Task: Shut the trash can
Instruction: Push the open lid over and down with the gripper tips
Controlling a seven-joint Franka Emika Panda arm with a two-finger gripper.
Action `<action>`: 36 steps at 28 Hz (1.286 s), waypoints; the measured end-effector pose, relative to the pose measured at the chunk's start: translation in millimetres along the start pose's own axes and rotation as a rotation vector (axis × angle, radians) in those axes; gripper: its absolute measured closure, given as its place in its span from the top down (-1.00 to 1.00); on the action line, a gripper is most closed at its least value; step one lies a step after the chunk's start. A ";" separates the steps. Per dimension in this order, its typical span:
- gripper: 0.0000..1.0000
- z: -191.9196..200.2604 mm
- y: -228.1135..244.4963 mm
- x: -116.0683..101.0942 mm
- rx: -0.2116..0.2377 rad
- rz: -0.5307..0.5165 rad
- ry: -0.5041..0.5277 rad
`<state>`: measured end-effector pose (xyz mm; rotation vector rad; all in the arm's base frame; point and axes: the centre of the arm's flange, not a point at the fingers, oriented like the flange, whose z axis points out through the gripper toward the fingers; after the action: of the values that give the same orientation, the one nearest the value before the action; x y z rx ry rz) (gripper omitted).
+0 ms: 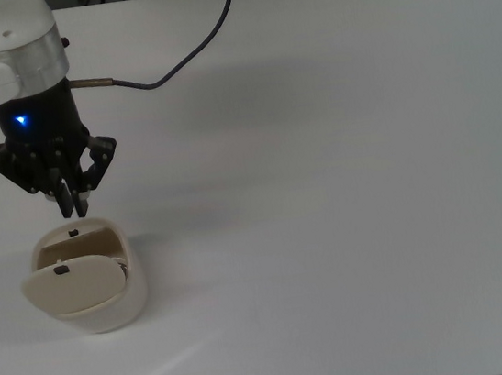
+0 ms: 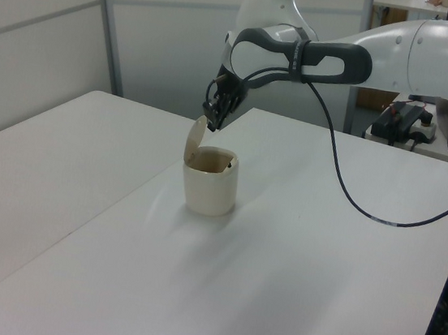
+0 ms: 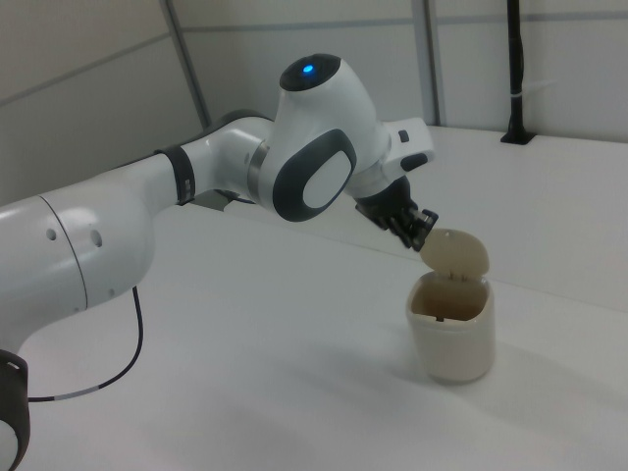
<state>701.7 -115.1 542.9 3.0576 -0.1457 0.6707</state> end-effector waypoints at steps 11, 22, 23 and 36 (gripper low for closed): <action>-0.98 10.3 -3.6 19.4 -0.031 0.042 0.202; -0.96 28.3 -2.4 21.9 -0.063 0.022 0.246; -0.96 32.0 -2.3 21.6 -0.068 0.017 0.246; -0.96 52.4 -2.1 17.7 -0.079 0.005 0.208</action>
<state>739.7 -116.0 502.8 2.8903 -0.1733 0.9532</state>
